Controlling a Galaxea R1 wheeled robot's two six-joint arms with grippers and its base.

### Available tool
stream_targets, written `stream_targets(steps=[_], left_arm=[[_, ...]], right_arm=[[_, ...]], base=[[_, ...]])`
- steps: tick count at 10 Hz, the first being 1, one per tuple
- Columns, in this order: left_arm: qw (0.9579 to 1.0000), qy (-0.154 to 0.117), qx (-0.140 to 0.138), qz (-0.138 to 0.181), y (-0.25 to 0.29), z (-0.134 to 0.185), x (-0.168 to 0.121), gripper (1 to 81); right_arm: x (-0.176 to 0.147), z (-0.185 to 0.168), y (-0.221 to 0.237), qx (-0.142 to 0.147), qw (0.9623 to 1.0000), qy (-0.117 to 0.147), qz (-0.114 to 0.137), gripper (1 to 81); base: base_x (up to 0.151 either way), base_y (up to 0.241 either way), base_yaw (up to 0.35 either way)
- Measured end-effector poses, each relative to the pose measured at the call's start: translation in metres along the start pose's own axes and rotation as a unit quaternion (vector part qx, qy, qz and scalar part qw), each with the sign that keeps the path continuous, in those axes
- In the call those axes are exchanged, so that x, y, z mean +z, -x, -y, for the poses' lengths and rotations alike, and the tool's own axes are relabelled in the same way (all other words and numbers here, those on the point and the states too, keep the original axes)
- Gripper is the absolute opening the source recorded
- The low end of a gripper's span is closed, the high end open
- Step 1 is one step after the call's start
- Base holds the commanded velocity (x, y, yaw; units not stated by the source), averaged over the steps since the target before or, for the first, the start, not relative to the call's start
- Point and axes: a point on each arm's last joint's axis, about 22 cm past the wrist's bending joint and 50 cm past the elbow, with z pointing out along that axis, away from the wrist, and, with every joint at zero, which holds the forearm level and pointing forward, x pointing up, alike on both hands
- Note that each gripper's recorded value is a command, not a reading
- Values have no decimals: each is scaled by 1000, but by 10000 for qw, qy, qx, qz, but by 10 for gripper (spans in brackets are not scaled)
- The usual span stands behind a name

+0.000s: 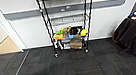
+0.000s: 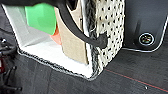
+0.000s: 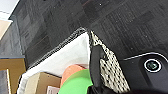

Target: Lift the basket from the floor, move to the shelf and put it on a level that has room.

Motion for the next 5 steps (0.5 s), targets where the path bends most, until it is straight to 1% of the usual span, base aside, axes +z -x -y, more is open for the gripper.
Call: stream_targets(steps=[3, 5], left_arm=[[9987, 129, 315, -386, -24, -26, -19, 10], [9973, 178, 481, -522, -31, -39, -33, 10]], right_arm=[[-16, 23, -24, -228, 9990, -171, -335, 10], [-28, 38, -37, -378, 9975, -282, -518, 10]], base=[[0, 0, 0], [0, 0, 0]])
